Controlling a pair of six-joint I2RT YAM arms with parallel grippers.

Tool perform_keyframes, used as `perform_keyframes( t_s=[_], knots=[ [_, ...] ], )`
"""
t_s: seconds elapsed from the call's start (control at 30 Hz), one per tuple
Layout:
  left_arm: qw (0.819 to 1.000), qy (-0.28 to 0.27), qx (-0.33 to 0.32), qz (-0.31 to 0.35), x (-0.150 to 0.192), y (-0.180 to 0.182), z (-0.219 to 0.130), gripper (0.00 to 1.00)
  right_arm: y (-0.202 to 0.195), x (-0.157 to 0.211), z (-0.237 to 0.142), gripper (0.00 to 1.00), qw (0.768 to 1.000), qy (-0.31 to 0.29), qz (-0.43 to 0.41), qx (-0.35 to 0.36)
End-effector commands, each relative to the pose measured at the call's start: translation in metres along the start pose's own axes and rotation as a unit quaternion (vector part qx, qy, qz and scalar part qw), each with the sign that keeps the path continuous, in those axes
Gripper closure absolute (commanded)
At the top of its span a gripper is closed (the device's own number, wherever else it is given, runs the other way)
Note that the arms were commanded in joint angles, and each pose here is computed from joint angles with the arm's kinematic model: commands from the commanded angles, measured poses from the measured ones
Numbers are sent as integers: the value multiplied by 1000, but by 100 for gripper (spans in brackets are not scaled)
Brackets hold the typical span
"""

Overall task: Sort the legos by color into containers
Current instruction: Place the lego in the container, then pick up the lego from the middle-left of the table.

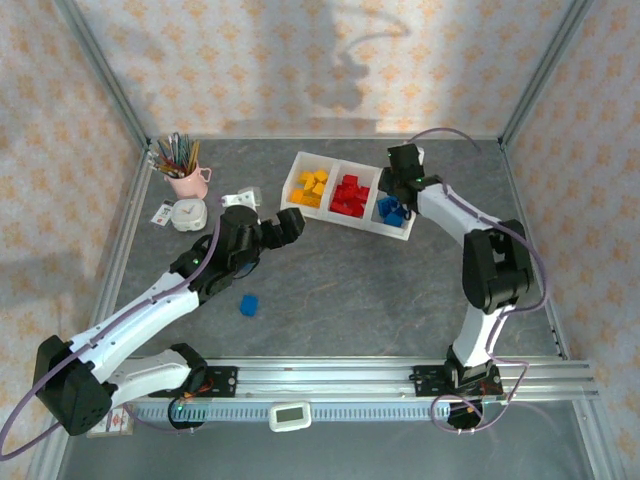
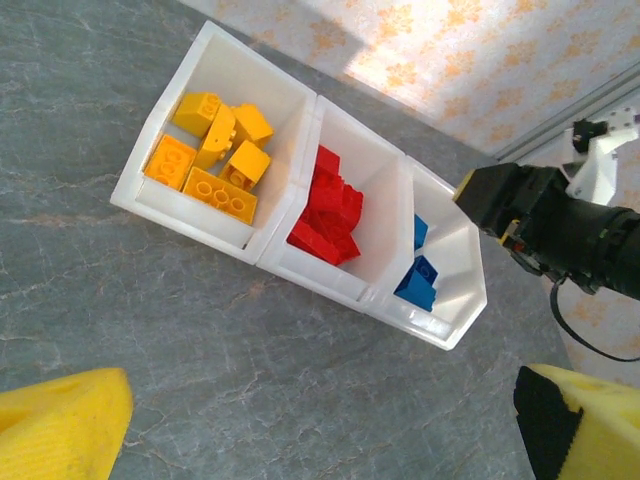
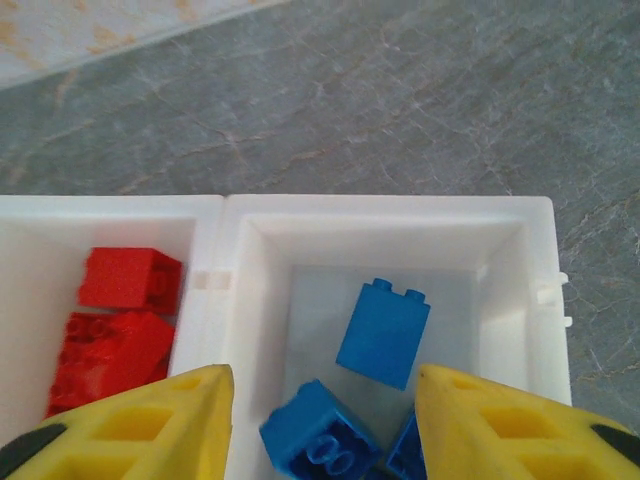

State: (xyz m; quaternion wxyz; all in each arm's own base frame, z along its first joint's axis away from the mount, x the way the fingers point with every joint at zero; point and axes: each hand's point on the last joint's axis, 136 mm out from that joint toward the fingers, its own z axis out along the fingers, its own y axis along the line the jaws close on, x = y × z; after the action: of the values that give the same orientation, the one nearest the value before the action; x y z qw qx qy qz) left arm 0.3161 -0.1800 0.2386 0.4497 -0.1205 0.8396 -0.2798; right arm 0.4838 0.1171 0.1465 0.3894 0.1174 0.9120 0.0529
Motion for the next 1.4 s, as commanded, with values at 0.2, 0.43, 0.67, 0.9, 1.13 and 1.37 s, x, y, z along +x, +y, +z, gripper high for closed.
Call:
perform_keyframes(
  t_s=[0.2,0.43,0.67,0.9,1.13,1.37],
  knots=[
    [999,-40,-20,-5,-14,15,-30,1,78,32,-67,43,992,-4,-62,-109],
    [997,-40,-58,-19,-5,41,-53,1,151,89,-92,37,978,24,-116,-172],
    [994,-54,-93,-37,-1,67,-81,1,222,150,-98,31,962,54,-146,-225],
    [988,-74,-120,-59,-3,87,-111,1,287,204,-93,23,943,80,-189,-262],
    [982,-97,-144,-79,-6,103,-135,1,331,245,-82,18,919,99,-249,-290],
    [978,-111,-151,-89,-8,109,-145,1,341,269,-52,18,912,97,-294,-269]
  ],
)
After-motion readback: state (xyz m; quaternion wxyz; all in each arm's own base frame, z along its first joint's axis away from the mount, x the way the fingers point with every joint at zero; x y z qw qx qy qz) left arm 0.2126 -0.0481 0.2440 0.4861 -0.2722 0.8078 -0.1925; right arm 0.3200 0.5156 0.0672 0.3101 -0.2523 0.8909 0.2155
